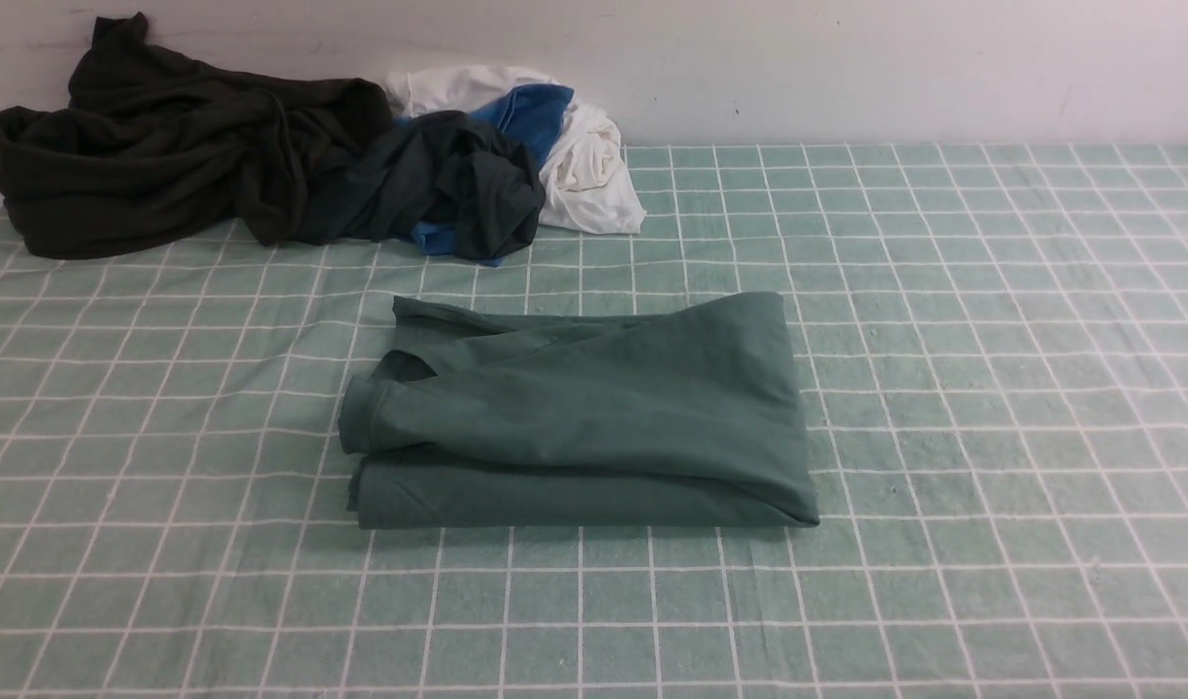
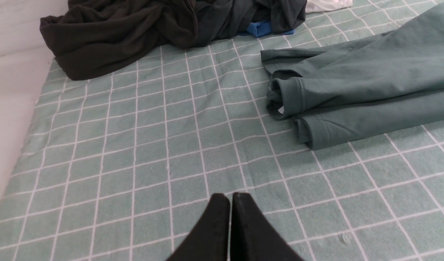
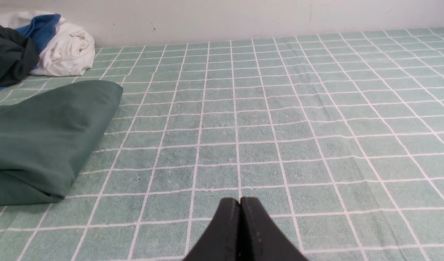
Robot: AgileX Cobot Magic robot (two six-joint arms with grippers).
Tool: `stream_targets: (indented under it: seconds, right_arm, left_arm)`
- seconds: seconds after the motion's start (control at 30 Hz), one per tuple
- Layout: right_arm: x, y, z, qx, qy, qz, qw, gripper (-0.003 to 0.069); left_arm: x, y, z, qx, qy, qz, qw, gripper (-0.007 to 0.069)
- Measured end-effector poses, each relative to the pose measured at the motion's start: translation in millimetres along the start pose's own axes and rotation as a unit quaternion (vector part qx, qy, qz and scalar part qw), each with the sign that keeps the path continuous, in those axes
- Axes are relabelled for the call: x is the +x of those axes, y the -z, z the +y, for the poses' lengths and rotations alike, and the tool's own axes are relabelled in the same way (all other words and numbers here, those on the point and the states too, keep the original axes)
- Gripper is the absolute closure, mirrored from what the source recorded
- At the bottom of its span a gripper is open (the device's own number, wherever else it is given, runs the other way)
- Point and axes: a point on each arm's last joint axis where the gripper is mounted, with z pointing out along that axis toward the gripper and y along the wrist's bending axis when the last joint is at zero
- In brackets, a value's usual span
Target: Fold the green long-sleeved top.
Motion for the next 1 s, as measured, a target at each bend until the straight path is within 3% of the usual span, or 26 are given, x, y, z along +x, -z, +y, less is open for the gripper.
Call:
stream_targets:
  seconds: [0.23, 0.4, 0.67, 1.0]
  right_arm:
    - [0, 0, 0, 0.000, 0.000, 0.000, 1.000, 0.0673]
    - [0, 0, 0, 0.000, 0.000, 0.000, 1.000, 0.0673]
    - [0, 0, 0, 0.000, 0.000, 0.000, 1.000, 0.0673]
    - [0, 0, 0, 0.000, 0.000, 0.001, 1.000, 0.0673]
  left_arm:
    - [6, -17, -10, 0.030, 0.028, -0.044, 0.998, 0.0628]
    - [39, -45, -16, -0.011, 0.043, -0.087, 0.995, 0.0628]
    - [97, -70, -21, -0.046, 0.057, -0.036, 0.997, 0.0628]
    - [96, -71, -20, -0.047, 0.083, -0.045, 0.994, 0.0628]
